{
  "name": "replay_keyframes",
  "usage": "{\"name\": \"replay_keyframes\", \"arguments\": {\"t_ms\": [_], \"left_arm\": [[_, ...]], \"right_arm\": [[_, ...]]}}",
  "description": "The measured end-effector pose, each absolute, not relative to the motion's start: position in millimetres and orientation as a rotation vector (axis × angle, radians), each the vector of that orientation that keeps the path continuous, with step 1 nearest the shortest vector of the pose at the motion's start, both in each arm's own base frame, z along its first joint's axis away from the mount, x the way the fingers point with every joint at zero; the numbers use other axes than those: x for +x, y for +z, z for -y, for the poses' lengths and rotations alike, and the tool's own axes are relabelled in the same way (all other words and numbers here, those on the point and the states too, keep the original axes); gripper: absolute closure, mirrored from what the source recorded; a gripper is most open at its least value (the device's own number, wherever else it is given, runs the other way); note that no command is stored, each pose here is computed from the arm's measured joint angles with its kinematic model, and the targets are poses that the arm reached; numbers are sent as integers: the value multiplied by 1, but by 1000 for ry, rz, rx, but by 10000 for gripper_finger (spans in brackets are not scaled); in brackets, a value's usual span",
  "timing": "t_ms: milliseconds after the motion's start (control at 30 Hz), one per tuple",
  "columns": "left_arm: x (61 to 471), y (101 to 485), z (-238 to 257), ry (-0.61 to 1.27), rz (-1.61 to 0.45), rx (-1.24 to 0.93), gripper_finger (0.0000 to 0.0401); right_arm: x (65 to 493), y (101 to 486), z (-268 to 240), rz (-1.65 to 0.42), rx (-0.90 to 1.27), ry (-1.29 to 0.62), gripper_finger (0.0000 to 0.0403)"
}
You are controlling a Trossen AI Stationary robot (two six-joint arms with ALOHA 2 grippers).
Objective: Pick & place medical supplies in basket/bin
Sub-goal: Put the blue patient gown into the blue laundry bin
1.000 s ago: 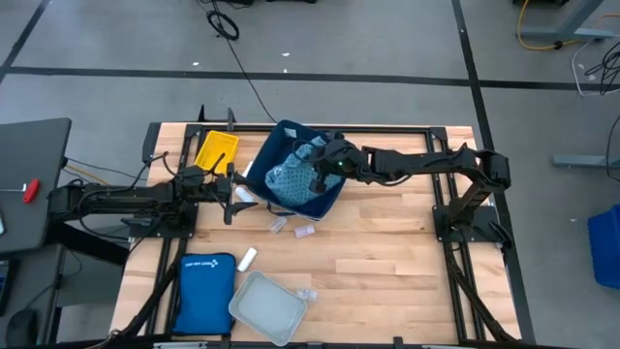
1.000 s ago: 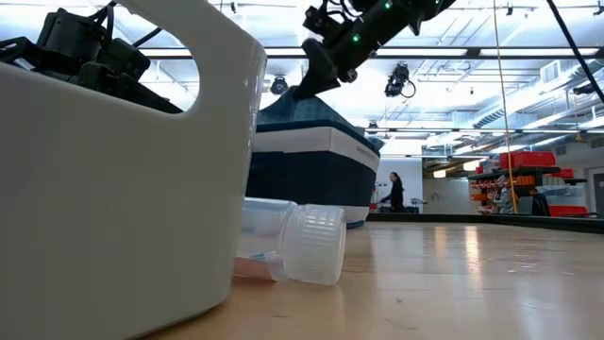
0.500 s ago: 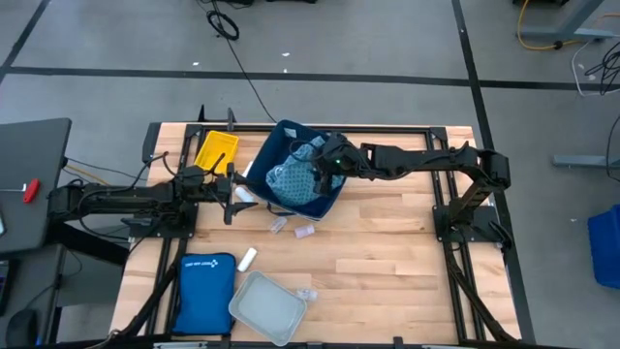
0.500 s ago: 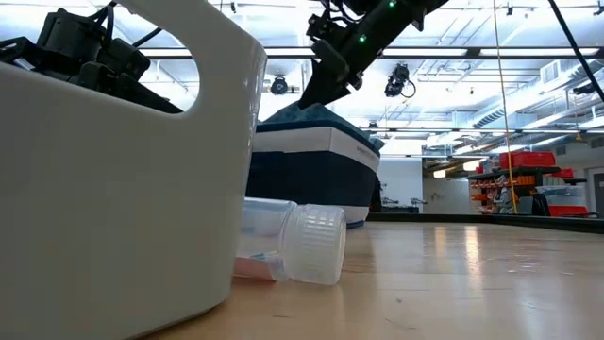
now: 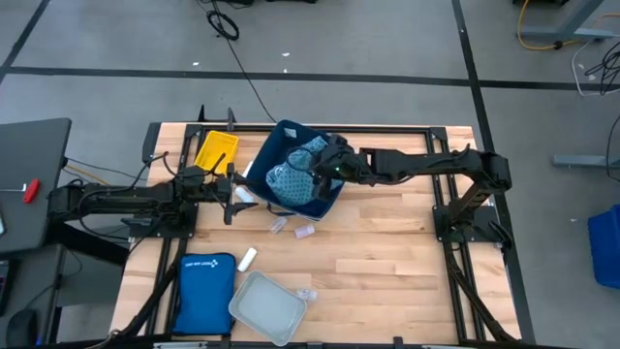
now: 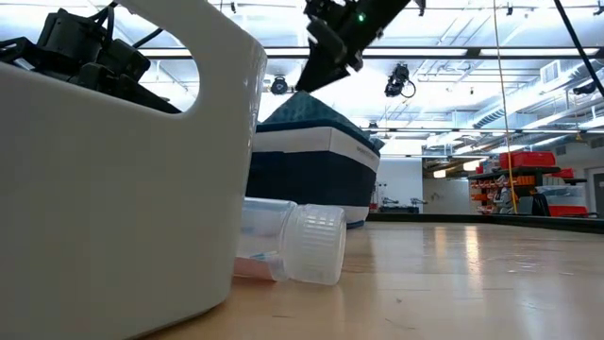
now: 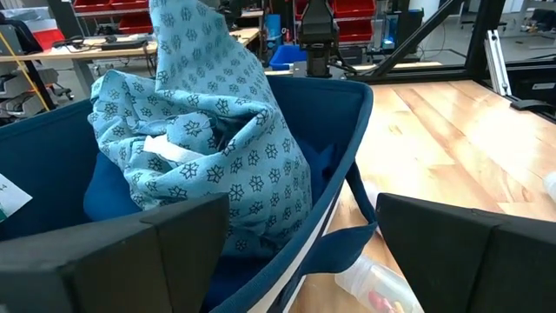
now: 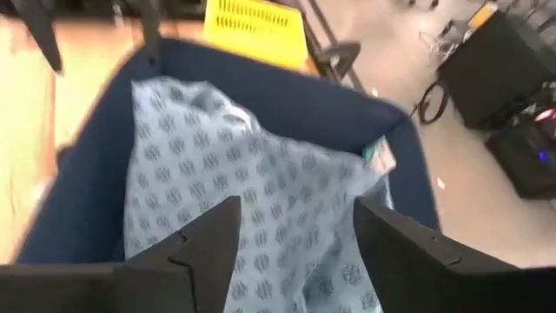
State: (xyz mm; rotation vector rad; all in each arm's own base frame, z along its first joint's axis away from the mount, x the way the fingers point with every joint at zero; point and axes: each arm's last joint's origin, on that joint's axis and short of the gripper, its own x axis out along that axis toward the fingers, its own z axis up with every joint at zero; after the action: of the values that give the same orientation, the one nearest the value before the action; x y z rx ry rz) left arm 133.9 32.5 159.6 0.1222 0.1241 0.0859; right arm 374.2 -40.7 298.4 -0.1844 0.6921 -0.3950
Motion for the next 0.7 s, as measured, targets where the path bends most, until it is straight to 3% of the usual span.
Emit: {"name": "replay_keyframes", "arguments": {"t_ms": [267,467,700], "left_arm": [[134,160,-32,86,-124,122,109],[134,160,-32,86,-124,122,109],[134,160,-32,86,-124,122,109]], "right_arm": [[382,316,31,-591,-225,-369,252],[395,299,35,-595,-234,-315,388],[414,260,62,-653,-136,-234,398]]}}
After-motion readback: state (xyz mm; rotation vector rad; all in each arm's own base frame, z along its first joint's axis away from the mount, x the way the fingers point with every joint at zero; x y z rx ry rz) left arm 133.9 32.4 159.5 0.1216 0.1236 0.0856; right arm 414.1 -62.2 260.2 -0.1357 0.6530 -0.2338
